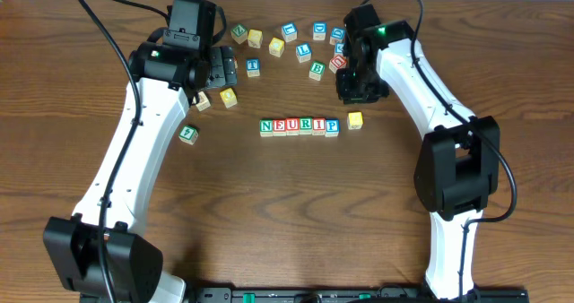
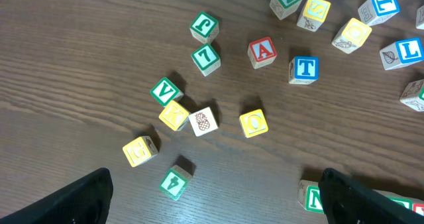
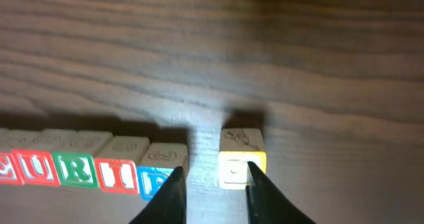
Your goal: Spell out NEURIPS
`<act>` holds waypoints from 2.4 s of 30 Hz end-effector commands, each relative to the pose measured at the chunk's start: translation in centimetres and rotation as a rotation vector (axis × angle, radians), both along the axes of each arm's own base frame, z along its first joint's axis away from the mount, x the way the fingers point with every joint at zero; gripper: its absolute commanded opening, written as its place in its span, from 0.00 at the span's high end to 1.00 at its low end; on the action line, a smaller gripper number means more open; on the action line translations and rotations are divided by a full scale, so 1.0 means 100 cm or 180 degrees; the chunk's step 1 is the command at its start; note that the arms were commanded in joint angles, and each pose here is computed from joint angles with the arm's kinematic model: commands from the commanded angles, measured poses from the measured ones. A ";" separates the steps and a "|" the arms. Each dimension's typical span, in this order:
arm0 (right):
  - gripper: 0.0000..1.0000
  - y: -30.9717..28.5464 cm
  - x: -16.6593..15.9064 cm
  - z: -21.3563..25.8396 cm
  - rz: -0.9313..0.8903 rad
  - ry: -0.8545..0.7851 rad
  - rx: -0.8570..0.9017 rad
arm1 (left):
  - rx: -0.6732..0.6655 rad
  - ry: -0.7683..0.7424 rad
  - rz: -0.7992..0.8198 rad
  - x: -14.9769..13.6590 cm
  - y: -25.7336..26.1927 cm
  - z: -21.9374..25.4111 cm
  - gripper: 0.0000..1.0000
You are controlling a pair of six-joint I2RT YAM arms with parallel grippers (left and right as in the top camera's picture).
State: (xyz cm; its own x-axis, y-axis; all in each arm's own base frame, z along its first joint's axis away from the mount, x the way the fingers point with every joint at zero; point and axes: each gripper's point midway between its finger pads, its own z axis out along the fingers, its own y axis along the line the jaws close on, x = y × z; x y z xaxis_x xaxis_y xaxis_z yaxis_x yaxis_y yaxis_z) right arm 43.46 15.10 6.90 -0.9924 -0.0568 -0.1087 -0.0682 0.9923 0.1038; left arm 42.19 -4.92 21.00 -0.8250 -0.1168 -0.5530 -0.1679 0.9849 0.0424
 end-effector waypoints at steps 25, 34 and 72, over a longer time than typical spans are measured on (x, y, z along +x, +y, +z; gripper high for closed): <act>0.86 -0.024 0.006 -0.051 -0.0418 -0.0074 -0.0076 | 0.0030 -0.0021 0.0017 0.000 0.004 0.003 0.02; 0.87 -0.028 -0.005 -0.053 -0.0417 0.0067 -0.0128 | 0.0031 -0.0019 0.0017 0.000 0.004 0.003 0.02; 0.91 -0.054 -0.058 -0.052 -0.0651 0.0829 -0.0252 | 0.0030 -0.0021 0.0017 0.000 0.004 0.003 0.02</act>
State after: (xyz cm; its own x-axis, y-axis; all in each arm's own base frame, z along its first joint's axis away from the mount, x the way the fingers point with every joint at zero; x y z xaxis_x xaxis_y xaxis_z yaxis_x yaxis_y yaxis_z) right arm 38.30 9.26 2.05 -0.9837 0.1371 0.1165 0.1379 0.9904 -0.0011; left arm 42.18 -4.91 20.99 -0.8252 -0.1171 -0.5526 -0.1680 0.9849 0.0422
